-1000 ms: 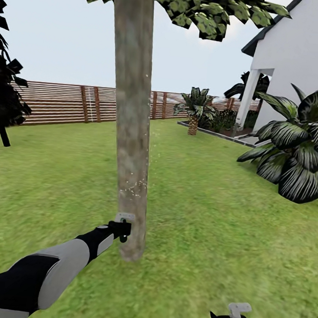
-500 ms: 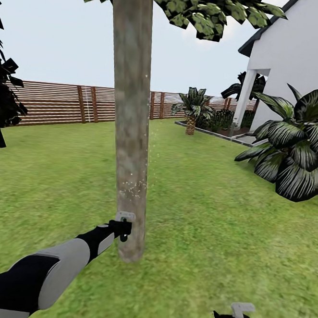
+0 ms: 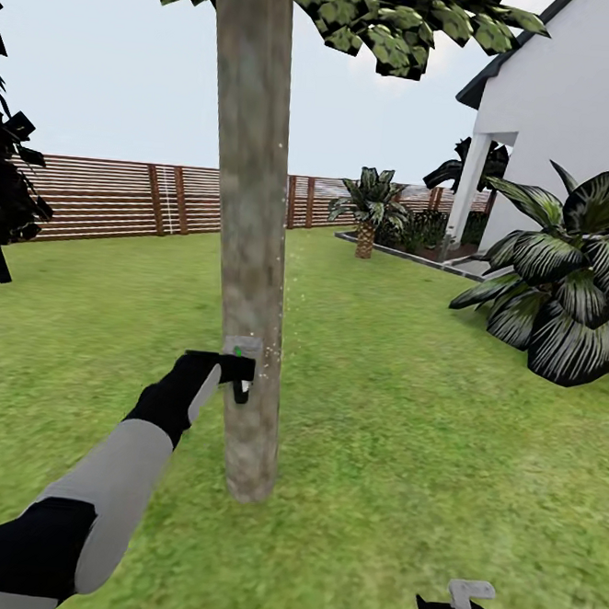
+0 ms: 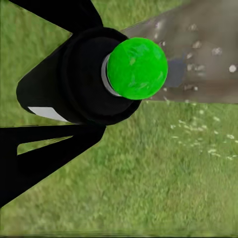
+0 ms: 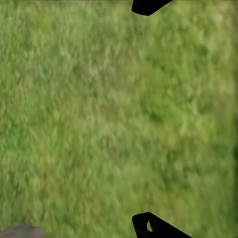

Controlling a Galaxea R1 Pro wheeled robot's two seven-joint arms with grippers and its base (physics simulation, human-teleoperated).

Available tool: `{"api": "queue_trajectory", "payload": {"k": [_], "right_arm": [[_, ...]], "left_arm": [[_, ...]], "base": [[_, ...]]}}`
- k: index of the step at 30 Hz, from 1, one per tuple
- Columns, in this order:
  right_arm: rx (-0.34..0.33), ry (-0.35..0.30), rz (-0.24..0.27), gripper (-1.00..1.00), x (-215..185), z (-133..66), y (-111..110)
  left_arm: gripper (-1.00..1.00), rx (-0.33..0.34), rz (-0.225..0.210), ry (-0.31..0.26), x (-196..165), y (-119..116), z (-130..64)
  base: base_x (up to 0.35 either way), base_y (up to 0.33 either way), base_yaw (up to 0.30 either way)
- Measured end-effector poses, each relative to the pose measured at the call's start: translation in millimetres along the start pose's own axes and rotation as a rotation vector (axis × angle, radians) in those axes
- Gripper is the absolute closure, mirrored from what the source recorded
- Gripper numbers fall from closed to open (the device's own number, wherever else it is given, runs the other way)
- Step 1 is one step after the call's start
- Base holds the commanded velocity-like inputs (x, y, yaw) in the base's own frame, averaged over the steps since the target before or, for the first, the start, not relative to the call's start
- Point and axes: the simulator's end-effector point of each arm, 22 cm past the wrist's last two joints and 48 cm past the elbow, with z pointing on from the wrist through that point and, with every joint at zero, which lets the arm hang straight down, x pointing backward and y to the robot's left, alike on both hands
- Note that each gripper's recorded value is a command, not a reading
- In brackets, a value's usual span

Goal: In the garden, pick up the pesticide atomizer on the floor and spray pesticide onto both trees until each tree trunk is fully covered.

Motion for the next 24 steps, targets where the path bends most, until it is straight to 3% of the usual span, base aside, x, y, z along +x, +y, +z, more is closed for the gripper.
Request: {"api": "queue_trajectory", "payload": {"k": [7, 11, 18, 24], "right_arm": [[0.0, 0.0, 0.0, -1.0, 0.1, 0.1, 0.0], [0.0, 0.0, 0.0, -1.0, 0.1, 0.2, 0.2], [-0.001, 0.001, 0.0, -1.0, 0.2, 0.2, 1.1], [-0.001, 0.003, 0.0, -1.0, 1.0, 0.2, 1.1]], "left_arm": [[1.0, 0.015, 0.006, -0.061, -70.2, -16.4, -52.6], [1.0, 0.024, 0.007, -0.062, -95.3, -24.1, -75.5], [1.0, 0.03, 0.046, -0.205, -199.3, -39.0, -119.2], [1.0, 0.032, 0.077, -0.294, -273.4, -50.2, -155.4]], "base": [[0.0, 0.0, 0.0], [0.0, 0.0, 0.0], [0.0, 0.0, 0.0], [0.0, 0.0, 0.0]]}}
